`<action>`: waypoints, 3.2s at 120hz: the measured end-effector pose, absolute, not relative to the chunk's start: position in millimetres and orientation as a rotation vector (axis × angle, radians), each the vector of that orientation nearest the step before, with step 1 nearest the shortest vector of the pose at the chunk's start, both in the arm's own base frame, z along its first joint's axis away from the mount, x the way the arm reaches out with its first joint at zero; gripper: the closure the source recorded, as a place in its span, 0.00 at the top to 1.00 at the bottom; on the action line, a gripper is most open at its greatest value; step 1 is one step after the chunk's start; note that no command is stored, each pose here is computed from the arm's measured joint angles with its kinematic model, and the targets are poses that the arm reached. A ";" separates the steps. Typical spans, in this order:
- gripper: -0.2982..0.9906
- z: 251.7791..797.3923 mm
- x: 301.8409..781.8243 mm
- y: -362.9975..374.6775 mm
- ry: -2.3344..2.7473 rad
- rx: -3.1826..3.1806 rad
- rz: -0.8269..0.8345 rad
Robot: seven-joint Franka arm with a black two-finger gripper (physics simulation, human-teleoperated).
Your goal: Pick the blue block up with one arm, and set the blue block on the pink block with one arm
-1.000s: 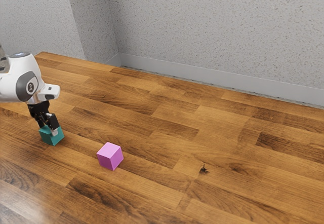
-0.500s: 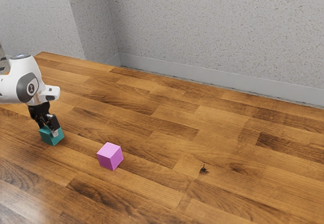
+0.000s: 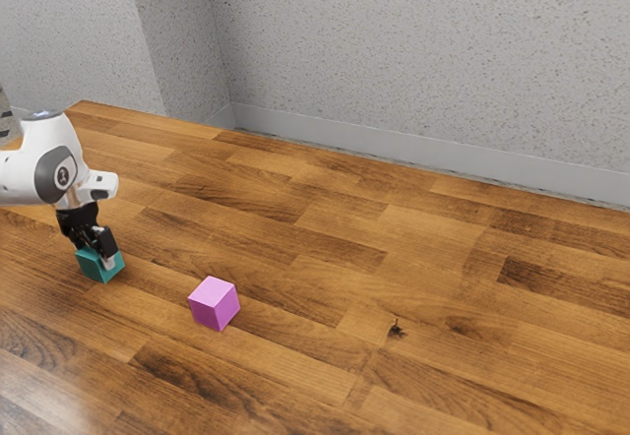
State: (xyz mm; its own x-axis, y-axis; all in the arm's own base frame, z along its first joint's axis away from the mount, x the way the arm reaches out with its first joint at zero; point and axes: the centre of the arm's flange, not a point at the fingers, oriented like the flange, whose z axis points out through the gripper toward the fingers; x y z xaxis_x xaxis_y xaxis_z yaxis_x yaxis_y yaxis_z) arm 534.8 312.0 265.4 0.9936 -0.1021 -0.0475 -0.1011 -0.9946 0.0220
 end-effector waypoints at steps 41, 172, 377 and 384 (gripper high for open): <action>0.70 263.5 534.1 313.8 -0.153 3.117 -0.080; 0.51 360.2 538.9 210.6 -0.250 3.132 0.032; 0.47 358.9 515.8 -1.4 -0.245 3.077 -0.018; 0.47 354.1 515.8 -4.2 -0.242 3.074 -0.025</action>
State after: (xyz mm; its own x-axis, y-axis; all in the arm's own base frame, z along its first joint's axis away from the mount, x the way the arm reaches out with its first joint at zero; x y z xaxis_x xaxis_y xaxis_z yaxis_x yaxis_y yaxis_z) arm 515.8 -4.2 354.1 0.9875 -0.1569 -0.0116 -0.1559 -0.9860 0.0593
